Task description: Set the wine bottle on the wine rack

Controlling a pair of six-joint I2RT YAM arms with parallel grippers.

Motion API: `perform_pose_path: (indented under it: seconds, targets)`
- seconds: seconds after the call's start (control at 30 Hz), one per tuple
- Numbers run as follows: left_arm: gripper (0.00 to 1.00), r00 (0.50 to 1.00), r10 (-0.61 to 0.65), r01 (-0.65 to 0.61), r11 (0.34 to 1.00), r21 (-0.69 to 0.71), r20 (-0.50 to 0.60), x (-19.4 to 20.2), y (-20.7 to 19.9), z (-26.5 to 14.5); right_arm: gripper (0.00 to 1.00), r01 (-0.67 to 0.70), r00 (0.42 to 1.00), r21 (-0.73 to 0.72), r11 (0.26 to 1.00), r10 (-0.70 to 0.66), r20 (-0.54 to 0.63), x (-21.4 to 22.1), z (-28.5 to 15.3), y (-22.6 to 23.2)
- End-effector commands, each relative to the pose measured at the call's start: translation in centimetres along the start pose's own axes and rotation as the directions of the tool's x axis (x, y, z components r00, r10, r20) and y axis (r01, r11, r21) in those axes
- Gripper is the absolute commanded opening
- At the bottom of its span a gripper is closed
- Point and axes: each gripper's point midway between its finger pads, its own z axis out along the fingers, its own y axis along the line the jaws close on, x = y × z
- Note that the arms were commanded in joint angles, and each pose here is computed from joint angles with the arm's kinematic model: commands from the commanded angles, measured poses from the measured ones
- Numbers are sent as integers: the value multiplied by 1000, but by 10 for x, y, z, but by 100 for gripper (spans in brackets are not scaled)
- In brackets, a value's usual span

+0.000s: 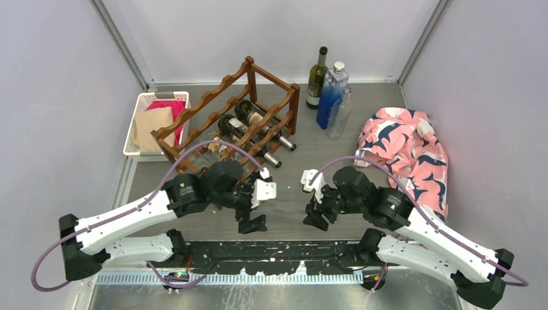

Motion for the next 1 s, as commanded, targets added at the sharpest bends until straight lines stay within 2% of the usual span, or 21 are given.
perform_pose_path:
  seconds: [0.0, 0.23, 0.37, 0.63, 0.8, 0.97]
  targets:
    - [100, 986, 44, -28, 994, -102, 163, -62, 7, -39, 1, 11, 987, 104, 995, -28, 161, -39, -24, -11]
    - [100, 966, 87, -33, 976, -217, 244, -114, 22, -76, 1, -22, 979, 195, 981, -18, 203, -41, -38, -23]
    - [100, 962, 84, -2, 955, -297, 262, -133, 49, -89, 1, -55, 969, 225, 973, -2, 247, -48, -42, -28]
    - [99, 926, -27, 201, 880, -430, 376, -157, 124, -119, 1, -119, 930, 188, 975, 42, 366, -73, -36, -26]
    - [99, 890, -63, 297, 832, -469, 452, -158, 149, -132, 1, -161, 902, 162, 974, 79, 423, -90, -16, -32]
    - [98, 838, -94, 410, 759, -506, 538, -151, 168, -165, 1, -151, 888, 147, 978, 69, 454, -109, -1, -36]
